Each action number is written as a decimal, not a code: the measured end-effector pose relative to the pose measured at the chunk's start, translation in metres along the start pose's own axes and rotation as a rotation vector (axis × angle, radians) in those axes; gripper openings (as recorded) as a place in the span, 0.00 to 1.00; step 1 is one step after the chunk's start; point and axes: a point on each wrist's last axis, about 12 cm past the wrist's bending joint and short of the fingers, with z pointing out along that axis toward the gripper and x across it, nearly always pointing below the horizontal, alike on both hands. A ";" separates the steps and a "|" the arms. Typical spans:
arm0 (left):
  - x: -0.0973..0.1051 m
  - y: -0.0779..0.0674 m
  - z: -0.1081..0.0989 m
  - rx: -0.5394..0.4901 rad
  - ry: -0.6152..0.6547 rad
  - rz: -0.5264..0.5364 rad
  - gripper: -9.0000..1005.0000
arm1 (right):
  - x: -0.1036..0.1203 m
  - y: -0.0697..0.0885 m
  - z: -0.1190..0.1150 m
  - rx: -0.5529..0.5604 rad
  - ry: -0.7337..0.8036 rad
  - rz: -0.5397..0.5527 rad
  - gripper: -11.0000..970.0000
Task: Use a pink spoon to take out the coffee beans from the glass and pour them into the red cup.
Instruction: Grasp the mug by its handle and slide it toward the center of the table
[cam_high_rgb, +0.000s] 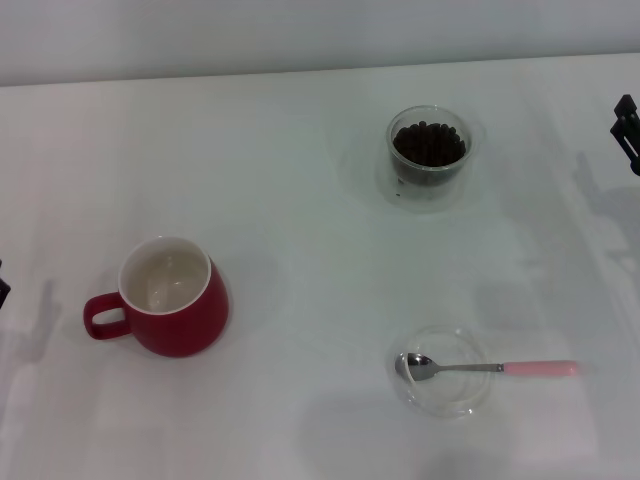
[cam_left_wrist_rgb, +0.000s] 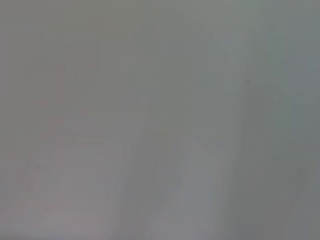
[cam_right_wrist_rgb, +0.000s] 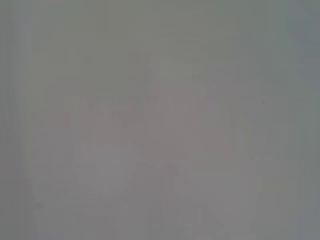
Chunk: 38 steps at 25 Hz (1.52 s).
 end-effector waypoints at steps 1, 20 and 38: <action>0.000 0.000 0.000 0.000 0.000 -0.001 0.89 | 0.000 0.000 0.000 0.000 0.000 0.000 0.89; 0.004 0.004 -0.038 0.004 0.023 0.022 0.89 | 0.000 0.001 0.002 0.001 0.004 0.001 0.89; 0.012 -0.004 -0.044 0.286 0.125 0.160 0.89 | -0.006 0.011 0.021 -0.031 -0.002 0.004 0.88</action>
